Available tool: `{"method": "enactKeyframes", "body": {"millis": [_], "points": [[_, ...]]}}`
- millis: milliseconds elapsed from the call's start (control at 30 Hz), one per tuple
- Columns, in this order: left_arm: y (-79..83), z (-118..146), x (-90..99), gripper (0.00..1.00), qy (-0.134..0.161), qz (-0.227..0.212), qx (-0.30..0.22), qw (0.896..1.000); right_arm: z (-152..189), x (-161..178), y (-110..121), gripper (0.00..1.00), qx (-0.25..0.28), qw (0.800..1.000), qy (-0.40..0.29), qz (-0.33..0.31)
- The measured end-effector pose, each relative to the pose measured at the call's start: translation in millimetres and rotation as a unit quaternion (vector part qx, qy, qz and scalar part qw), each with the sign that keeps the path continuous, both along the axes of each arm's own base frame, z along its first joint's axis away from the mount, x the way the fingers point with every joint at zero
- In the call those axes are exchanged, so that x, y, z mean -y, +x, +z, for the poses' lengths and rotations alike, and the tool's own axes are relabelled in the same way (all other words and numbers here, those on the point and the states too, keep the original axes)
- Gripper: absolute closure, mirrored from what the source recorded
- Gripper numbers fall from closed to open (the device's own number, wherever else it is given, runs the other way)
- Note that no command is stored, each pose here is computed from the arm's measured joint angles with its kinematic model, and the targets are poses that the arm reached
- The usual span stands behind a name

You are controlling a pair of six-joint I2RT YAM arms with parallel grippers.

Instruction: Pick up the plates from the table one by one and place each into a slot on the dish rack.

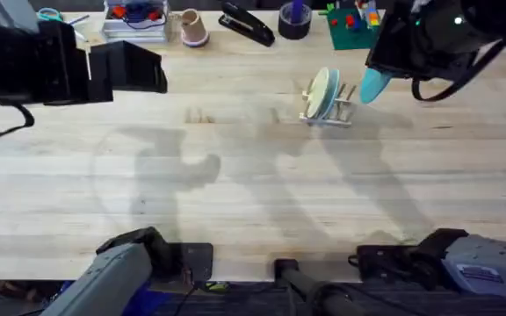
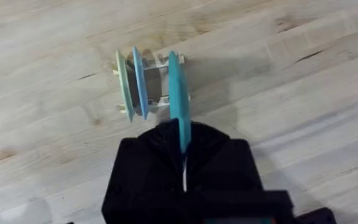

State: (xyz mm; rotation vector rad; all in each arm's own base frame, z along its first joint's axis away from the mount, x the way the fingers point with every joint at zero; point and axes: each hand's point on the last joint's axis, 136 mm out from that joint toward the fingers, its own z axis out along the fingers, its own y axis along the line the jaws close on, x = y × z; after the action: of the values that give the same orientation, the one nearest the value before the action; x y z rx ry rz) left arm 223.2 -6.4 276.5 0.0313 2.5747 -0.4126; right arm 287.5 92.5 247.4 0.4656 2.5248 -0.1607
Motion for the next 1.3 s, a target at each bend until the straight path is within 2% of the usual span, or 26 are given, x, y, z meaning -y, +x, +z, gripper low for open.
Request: {"method": "enactKeyframes", "body": {"millis": [1300], "points": [[0.0, 0.0, 0.0, 0.007, 0.000, 0.000, 0.000, 1.000, -0.8, -3.0, 4.7, 0.971, 0.000, 1.000, -0.008, 0.018]]}}
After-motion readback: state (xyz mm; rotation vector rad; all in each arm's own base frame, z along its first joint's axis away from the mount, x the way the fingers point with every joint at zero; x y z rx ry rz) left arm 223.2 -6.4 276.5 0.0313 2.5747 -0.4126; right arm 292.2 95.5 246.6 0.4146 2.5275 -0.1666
